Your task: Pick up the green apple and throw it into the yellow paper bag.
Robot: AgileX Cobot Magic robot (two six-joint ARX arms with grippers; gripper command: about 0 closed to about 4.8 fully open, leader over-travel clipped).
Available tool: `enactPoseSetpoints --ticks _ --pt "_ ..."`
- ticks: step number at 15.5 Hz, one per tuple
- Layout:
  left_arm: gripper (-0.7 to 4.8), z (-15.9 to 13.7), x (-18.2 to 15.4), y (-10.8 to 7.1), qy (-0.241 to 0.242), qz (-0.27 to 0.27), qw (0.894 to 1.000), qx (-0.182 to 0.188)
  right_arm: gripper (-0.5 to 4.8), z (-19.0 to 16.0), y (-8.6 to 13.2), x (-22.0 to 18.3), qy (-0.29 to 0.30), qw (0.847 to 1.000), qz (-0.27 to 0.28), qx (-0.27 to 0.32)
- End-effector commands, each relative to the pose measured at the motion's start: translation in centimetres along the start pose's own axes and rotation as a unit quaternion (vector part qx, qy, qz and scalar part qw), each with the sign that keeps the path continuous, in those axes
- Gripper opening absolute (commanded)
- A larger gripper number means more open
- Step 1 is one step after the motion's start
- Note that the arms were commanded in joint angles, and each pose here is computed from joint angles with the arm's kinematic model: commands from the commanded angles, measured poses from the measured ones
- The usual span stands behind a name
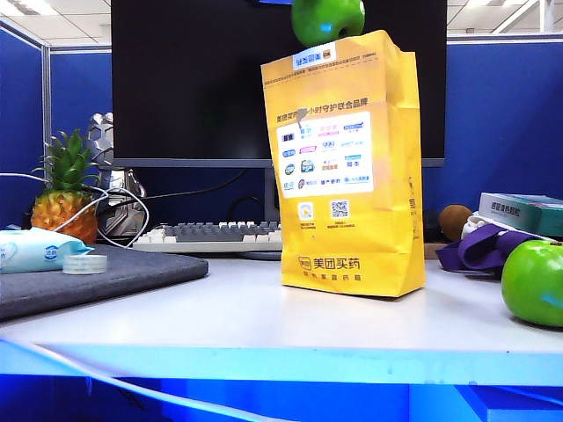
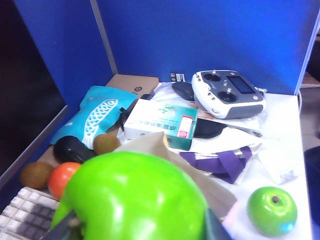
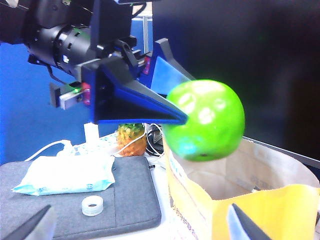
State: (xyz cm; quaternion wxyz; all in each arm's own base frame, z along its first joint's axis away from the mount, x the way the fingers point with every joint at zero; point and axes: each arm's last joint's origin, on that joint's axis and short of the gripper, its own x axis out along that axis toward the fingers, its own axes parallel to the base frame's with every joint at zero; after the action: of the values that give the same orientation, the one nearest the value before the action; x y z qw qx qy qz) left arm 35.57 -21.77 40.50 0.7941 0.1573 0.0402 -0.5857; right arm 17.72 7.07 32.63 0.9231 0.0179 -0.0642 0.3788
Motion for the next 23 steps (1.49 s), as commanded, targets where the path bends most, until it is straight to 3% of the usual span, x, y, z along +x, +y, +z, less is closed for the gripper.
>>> enactPoseSetpoints --ticks 1,3,5,8,9,10,11,12,14,16,18,20,21,22,23 --pt "4.79 1.0 -0.3 0.4 -0.013 0.058 0.998 0.003 4.79 0.4 0.0 0.0 -0.011 1.000 0.001 -0.007" --pt "4.79 1.1 -0.4 0.4 -0.013 0.064 0.998 0.006 4.79 0.4 0.0 0.0 -0.012 1.000 -0.004 -0.009" --pt "4.79 3.6 -3.0 -0.8 -0.028 0.081 0.996 0.024 4.79 0.4 -0.1 -0.1 -0.011 1.000 -0.014 -0.009" --pt "4.79 7.6 -9.9 -4.5 0.031 0.199 0.978 0.054 4.79 0.4 0.1 -0.7 0.005 0.999 -0.026 -0.032" --pt "4.79 9.3 -13.9 -7.0 0.061 0.248 0.962 0.099 4.79 1.2 0.2 -1.9 -0.008 0.993 -0.088 -0.075" --pt "4.79 10.2 -16.5 -8.7 0.069 0.282 0.951 0.102 4.79 2.4 0.4 -3.2 -0.033 0.984 -0.140 -0.108" --pt "4.79 10.6 -19.5 -10.5 0.080 0.302 0.946 0.090 4.79 3.5 0.9 -4.8 -0.061 0.972 -0.181 -0.135" --pt "4.79 10.3 -22.7 -12.3 0.097 0.318 0.942 0.056 4.79 4.7 1.6 -6.9 -0.098 0.956 -0.229 -0.156" --pt "4.79 8.2 -26.5 -16.1 0.133 0.345 0.929 0.026 4.79 6.1 3.8 -11.2 -0.150 0.938 -0.259 -0.177" --pt "4.79 5.6 -28.1 -19.6 0.120 0.361 0.924 0.026 4.79 5.7 5.3 -13.5 -0.155 0.939 -0.256 -0.171" --pt "4.79 0.5 -28.4 -23.0 0.058 0.402 0.914 0.011 4.79 4.8 6.0 -14.6 -0.138 0.951 -0.248 -0.125" --pt "4.79 -5.2 -27.7 -24.9 -0.002 0.457 0.889 -0.024 4.79 3.7 5.8 -14.2 -0.115 0.967 -0.218 -0.064" --pt "4.79 -7.7 -27.2 -25.6 -0.029 0.464 0.885 -0.031 4.79 3.1 5.7 -14.0 -0.096 0.970 -0.218 -0.039" --pt "4.79 -10.6 -26.6 -26.4 -0.085 0.476 0.873 -0.070 4.79 2.0 5.4 -13.8 -0.054 0.973 -0.221 -0.021" --pt "4.79 -11.5 -26.6 -26.6 -0.098 0.499 0.857 -0.085 4.79 1.1 5.2 -13.6 -0.036 0.974 -0.222 -0.012"
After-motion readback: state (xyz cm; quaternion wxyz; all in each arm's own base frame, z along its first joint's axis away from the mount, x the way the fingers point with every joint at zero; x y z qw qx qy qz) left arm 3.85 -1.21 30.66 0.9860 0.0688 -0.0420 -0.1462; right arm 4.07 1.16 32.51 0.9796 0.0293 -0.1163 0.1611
